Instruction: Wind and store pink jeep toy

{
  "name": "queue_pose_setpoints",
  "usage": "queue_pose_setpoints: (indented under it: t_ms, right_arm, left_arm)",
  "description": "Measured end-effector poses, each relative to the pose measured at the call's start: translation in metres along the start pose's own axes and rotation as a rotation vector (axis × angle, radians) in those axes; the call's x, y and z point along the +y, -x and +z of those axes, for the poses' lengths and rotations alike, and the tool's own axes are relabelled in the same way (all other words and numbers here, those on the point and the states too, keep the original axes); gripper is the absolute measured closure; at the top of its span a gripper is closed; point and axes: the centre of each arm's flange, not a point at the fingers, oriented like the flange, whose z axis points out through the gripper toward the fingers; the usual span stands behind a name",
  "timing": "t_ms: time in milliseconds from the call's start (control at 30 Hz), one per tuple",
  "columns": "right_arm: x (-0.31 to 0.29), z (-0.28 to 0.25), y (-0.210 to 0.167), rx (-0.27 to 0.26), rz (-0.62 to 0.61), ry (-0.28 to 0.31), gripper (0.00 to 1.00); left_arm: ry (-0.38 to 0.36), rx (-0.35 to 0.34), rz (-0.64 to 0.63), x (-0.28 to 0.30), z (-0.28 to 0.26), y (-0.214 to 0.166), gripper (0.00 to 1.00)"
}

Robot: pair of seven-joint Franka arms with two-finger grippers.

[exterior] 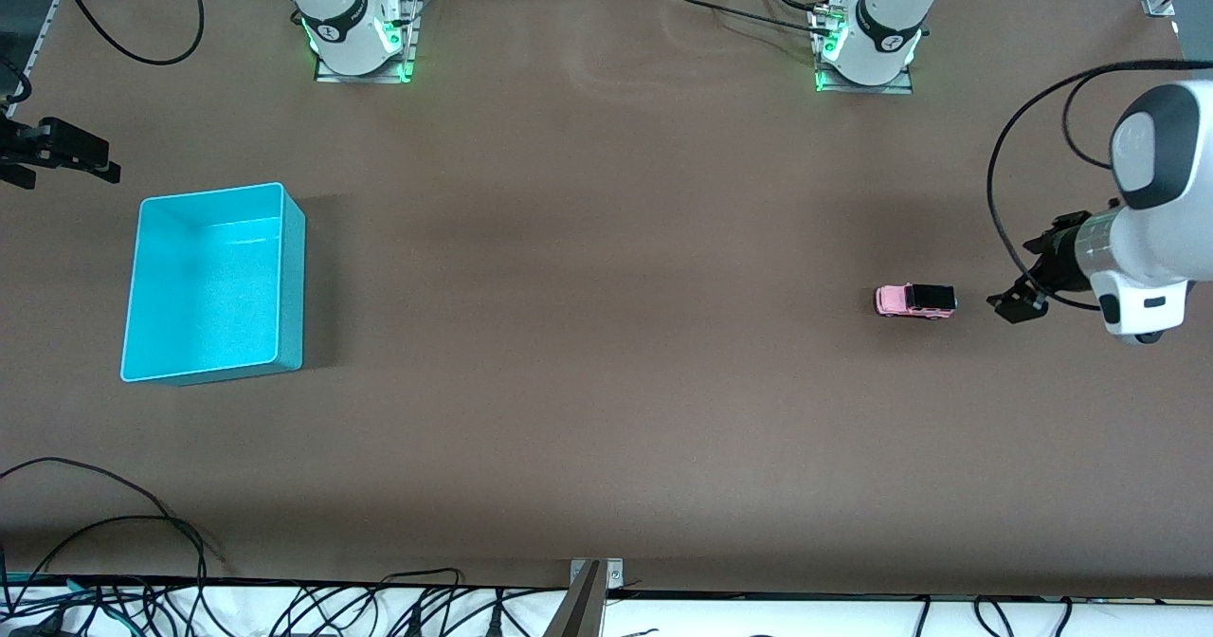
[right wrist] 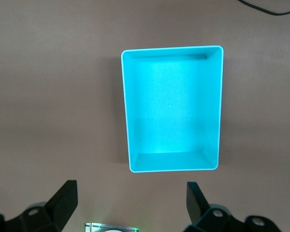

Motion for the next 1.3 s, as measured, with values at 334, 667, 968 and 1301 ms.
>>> queue_pose_setpoints:
  t_ms: [334, 667, 968, 1301]
  right_arm:
    - [0.0, 0.0, 0.0, 0.0, 0.0, 0.0, 0.0]
    - [0.0, 0.0, 0.0, 0.0, 0.0, 0.0, 0.0]
    - [0.0, 0.0, 0.0, 0.0, 0.0, 0.0, 0.0]
    - [0.0, 0.0, 0.0, -0.001, 0.0, 0.0, 0.0]
  left_arm:
    - [0.023, 0.013, -0.326, -0.003, 0.086, -0.002, 0.0]
    - [0.099, 0.036, -0.518, -0.017, 0.152, 0.003, 0.0]
    - [0.13, 0.048, -0.533, -0.025, 0.183, 0.007, 0.0]
    - [0.12, 0.067, -0.509, -0.021, 0.202, 0.008, 0.05]
